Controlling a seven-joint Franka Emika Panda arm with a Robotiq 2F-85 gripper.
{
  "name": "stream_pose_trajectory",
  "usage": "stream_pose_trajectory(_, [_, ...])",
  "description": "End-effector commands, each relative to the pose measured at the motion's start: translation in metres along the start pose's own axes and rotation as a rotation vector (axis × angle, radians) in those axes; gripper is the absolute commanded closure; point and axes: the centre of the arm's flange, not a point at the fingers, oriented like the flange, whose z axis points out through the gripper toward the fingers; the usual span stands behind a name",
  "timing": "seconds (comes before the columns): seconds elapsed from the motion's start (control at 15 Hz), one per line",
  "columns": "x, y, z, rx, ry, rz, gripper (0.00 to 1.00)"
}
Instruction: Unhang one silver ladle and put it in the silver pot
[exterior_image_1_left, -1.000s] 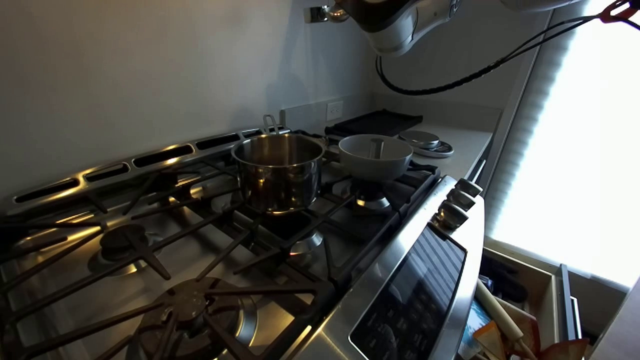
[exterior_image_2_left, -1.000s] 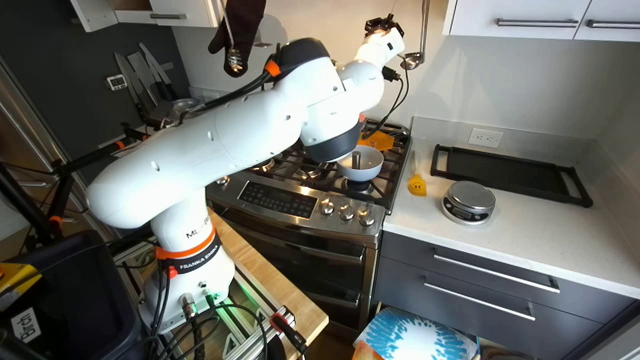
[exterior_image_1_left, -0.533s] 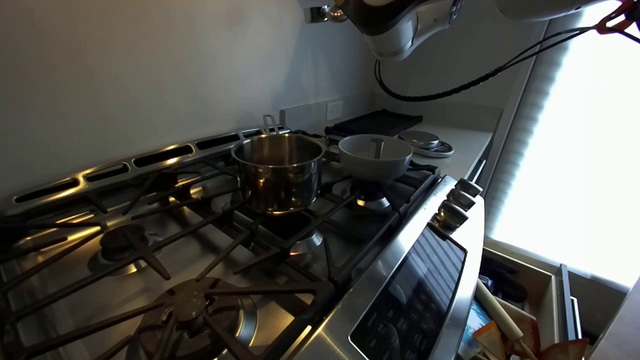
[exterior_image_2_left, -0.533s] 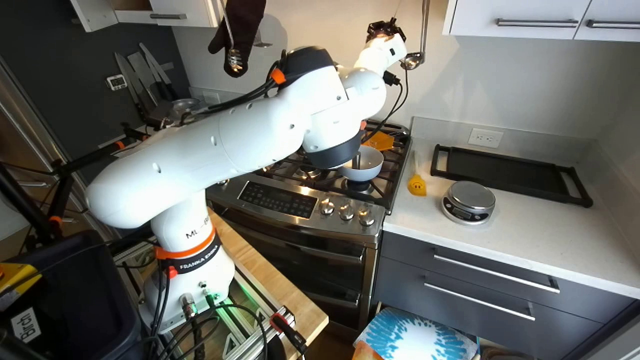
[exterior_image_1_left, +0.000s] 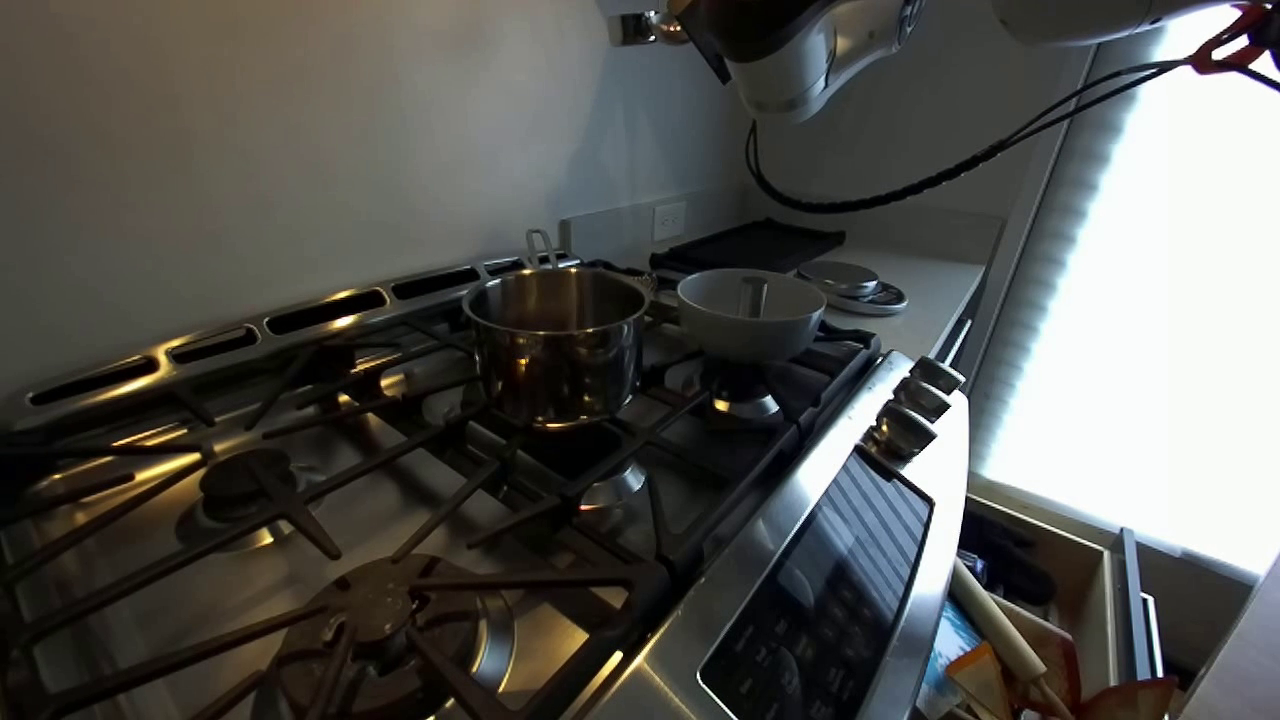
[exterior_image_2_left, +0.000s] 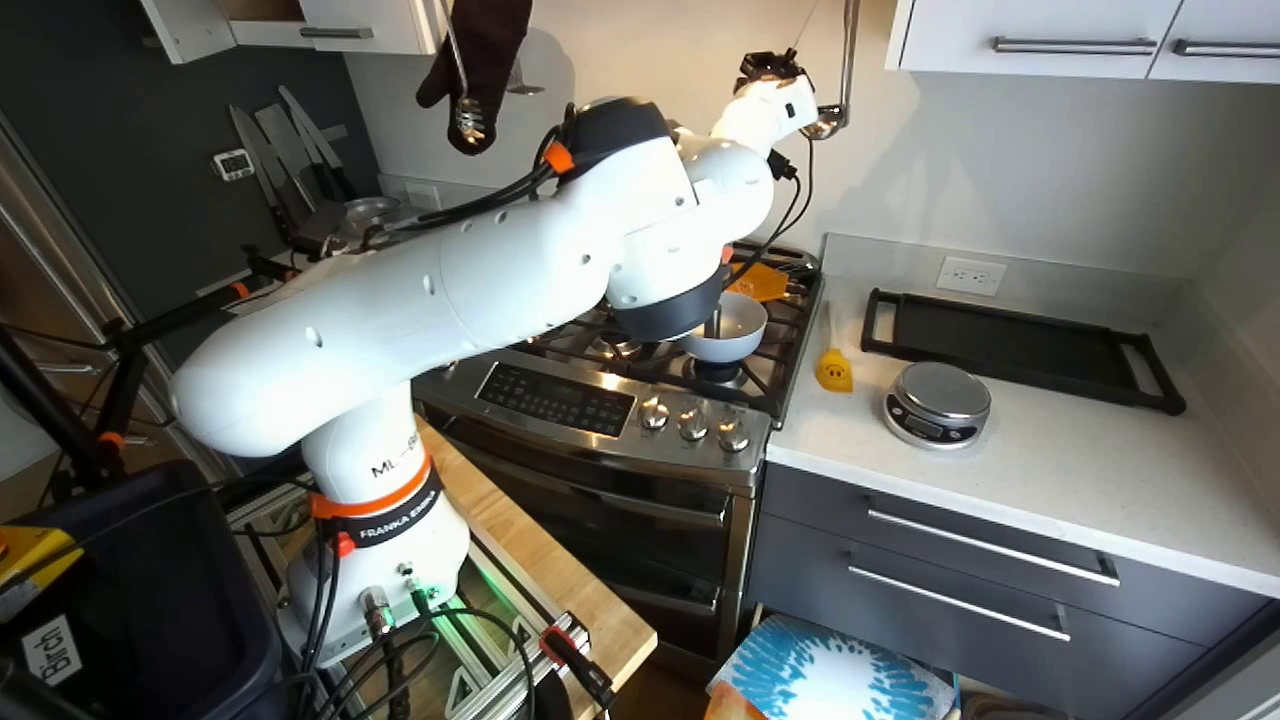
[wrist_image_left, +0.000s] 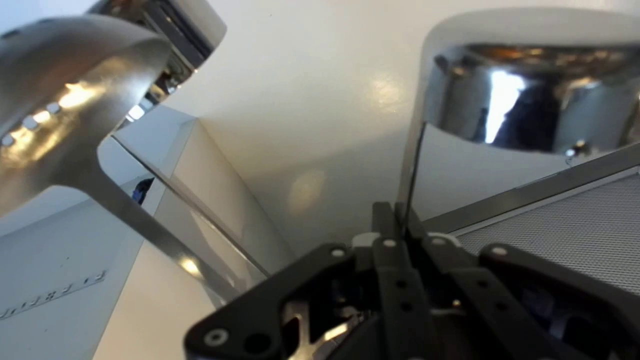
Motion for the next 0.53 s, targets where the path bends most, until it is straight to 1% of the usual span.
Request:
stream_pose_trajectory(0.0, [0.0033, 0.0027, -0.0007, 0.000, -0.024, 0.039, 0.99])
stream_pose_trajectory(0.47, [0.0123, -0.0015, 0.0061, 0.022, -0.034, 0.032, 0.99])
